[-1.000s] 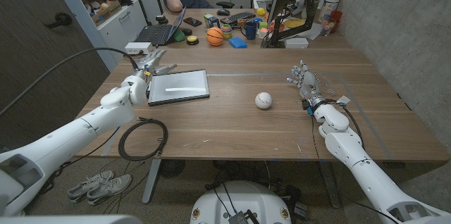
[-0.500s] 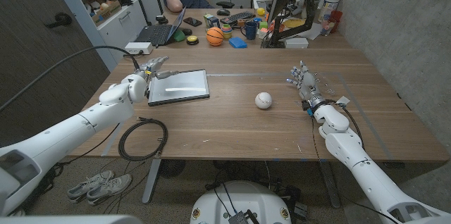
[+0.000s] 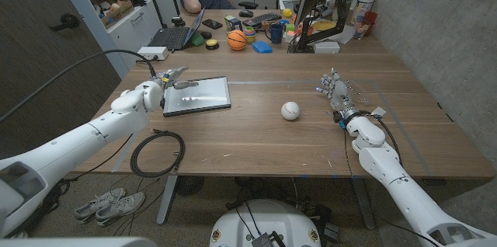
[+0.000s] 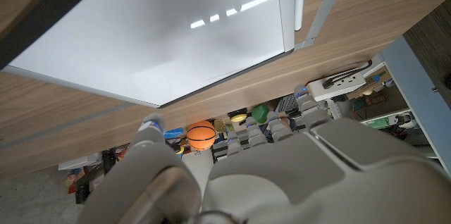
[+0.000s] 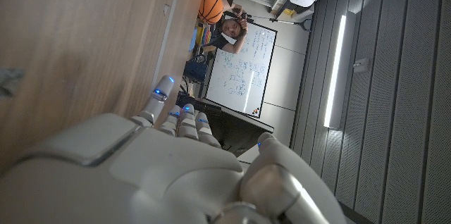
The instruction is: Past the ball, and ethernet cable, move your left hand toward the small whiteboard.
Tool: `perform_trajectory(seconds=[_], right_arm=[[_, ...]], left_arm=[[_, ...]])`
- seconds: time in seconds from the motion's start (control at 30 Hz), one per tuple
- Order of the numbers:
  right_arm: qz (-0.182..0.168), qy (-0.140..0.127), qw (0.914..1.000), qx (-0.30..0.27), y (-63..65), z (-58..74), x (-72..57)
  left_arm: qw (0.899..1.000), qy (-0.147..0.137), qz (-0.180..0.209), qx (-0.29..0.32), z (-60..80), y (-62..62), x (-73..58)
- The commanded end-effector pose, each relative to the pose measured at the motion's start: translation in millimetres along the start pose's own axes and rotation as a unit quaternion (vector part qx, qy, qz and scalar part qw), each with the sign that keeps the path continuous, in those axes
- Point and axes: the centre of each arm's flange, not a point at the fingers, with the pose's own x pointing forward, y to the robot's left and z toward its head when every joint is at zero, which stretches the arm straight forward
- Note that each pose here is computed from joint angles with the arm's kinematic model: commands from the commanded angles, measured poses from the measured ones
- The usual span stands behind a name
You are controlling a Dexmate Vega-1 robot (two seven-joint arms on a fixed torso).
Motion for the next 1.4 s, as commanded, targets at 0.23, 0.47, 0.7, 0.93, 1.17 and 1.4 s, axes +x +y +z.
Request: perform_trajectory(seconds=[0.23,0.47,0.7,0.93,1.17,1.4], right_arm=[[-0.002,-0.005,1.0,0.001,-2.9,0.7,3.2],[-0.002,-0.005,1.0,0.0,-3.3,0.4,4.2],[-0.002,-0.004,1.0,0.001,-3.9,-0.7,5.0],[-0.002,-0.002,1.0,0.004,-4.8,-1.2,5.6],[0.0,-0.002,1.0,0.002,-5.1,-2.3,7.0],[0.001,-0.002,1.0,0.002,-5.5,-2.4,9.6]], left_arm=[[0.999,0.007,-0.034,0.004,1.6,-0.9,6.4],[0.999,0.008,-0.043,0.008,1.9,-2.2,8.1],[0.999,0.011,-0.051,0.01,2.8,-2.6,9.6],[0.998,0.012,-0.054,0.011,4.2,-1.2,10.6],[0.998,0.013,-0.053,0.013,4.3,0.7,11.0],[0.998,0.014,-0.054,0.014,4.2,1.4,11.7]])
